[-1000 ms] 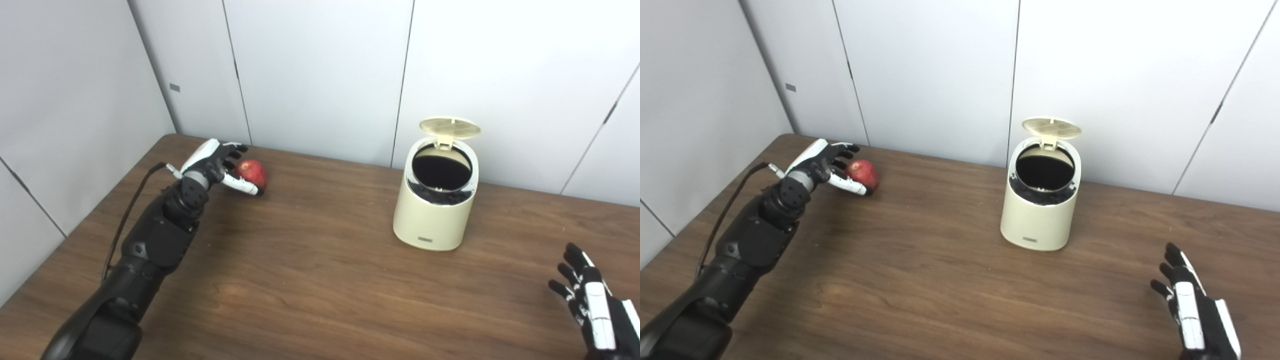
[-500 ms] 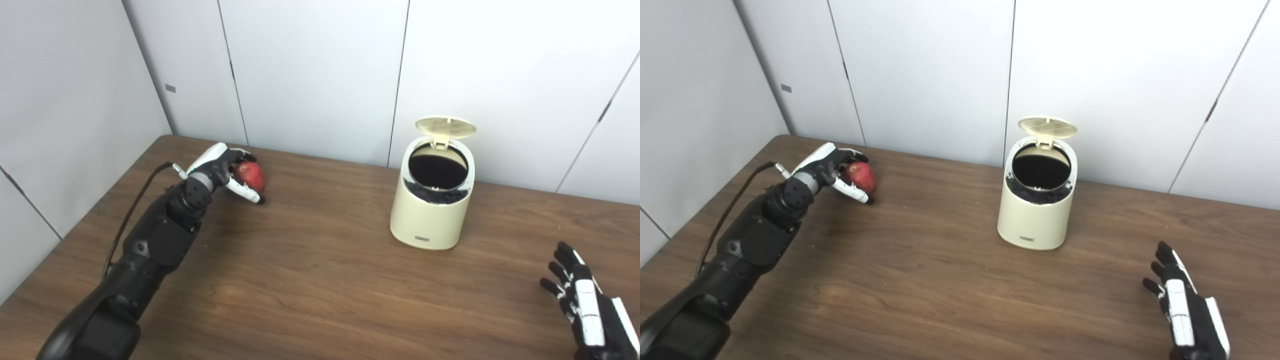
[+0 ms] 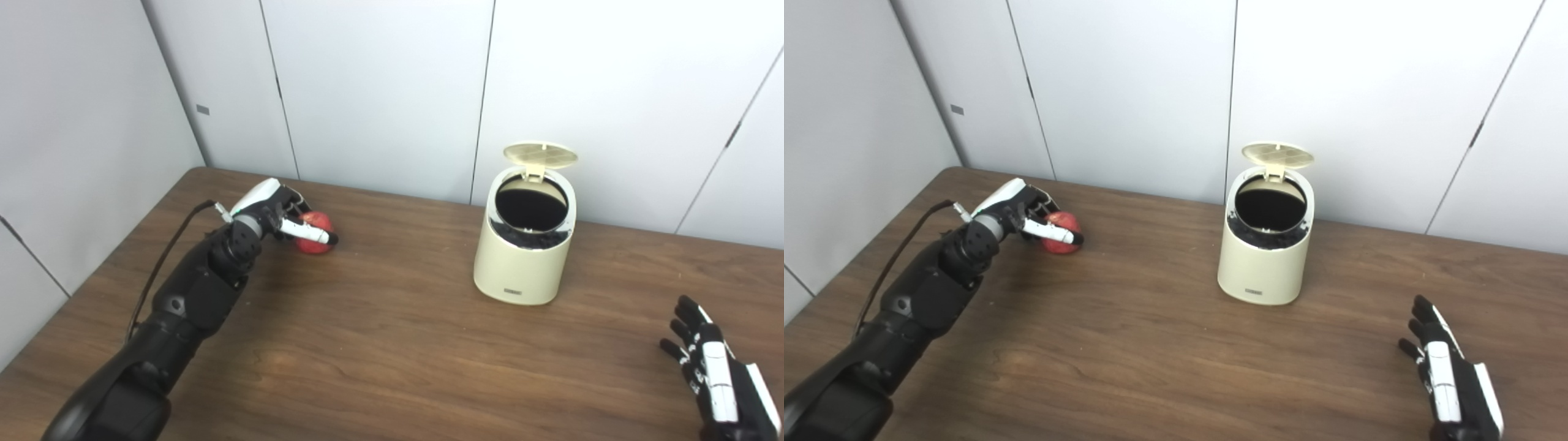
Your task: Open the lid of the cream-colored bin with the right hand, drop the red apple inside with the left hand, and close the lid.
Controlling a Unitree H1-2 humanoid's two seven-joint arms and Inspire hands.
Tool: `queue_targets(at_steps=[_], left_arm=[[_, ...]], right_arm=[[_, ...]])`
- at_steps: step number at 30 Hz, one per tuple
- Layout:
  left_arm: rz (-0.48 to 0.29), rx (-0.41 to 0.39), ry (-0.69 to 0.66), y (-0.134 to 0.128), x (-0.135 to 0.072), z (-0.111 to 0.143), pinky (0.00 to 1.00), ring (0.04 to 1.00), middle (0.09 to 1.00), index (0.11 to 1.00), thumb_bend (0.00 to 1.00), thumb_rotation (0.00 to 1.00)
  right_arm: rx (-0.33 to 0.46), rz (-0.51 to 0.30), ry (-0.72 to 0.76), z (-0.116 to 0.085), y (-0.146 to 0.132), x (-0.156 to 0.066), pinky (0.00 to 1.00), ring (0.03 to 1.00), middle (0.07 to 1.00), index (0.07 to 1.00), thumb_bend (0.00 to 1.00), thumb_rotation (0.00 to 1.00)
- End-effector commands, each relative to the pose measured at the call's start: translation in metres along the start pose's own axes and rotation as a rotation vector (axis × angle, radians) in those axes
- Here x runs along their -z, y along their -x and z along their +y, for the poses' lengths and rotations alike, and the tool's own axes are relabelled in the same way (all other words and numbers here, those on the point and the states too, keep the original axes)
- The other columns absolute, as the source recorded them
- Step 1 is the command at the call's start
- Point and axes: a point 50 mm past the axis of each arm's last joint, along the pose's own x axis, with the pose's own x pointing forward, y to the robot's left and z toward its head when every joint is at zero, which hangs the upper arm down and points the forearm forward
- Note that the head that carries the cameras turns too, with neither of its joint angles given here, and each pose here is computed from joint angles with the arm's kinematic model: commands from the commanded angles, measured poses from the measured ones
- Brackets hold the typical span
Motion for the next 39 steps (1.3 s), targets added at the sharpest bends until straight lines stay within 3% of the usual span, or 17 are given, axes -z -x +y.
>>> queue_targets(at_steps=[1, 7, 16, 24, 29, 39], left_arm=[[-0.057, -0.108, -0.014, -0.001, -0.02, 0.035, 0.46, 0.435, 0.52, 0.471, 0.5, 0.0], [-0.09, -0.132, 0.008, 0.005, -0.021, 0.037, 0.46, 0.432, 0.512, 0.478, 0.5, 0.0], [-0.249, -0.251, 0.142, 0.036, -0.047, 0.031, 0.46, 0.441, 0.486, 0.492, 0.5, 0.0], [-0.4, -0.332, 0.286, 0.067, -0.088, 0.007, 0.45, 0.436, 0.488, 0.491, 0.5, 0.0], [-0.523, -0.36, 0.253, 0.081, -0.116, -0.002, 0.34, 0.416, 0.455, 0.509, 0.48, 0.0], [-0.714, -0.427, 0.195, 0.114, -0.164, -0.016, 0.33, 0.441, 0.525, 0.502, 0.47, 0.0]], right_arm=[[0.001, -0.092, -0.007, -0.001, -0.007, -0.015, 0.87, 0.935, 0.943, 0.913, 0.56, 0.98], [-0.004, -0.094, -0.013, -0.001, -0.007, -0.012, 0.88, 0.933, 0.935, 0.908, 0.58, 0.98], [0.015, -0.082, -0.006, 0.006, -0.009, -0.01, 0.87, 0.919, 0.919, 0.899, 0.55, 0.99], [0.029, -0.101, -0.032, 0.008, -0.01, -0.012, 0.87, 0.921, 0.927, 0.907, 0.53, 0.98], [0.034, -0.106, -0.04, 0.01, -0.013, -0.014, 0.88, 0.918, 0.925, 0.913, 0.53, 0.97], [0.04, -0.123, -0.031, 0.017, -0.016, -0.017, 0.88, 0.925, 0.929, 0.9, 0.55, 0.98]])
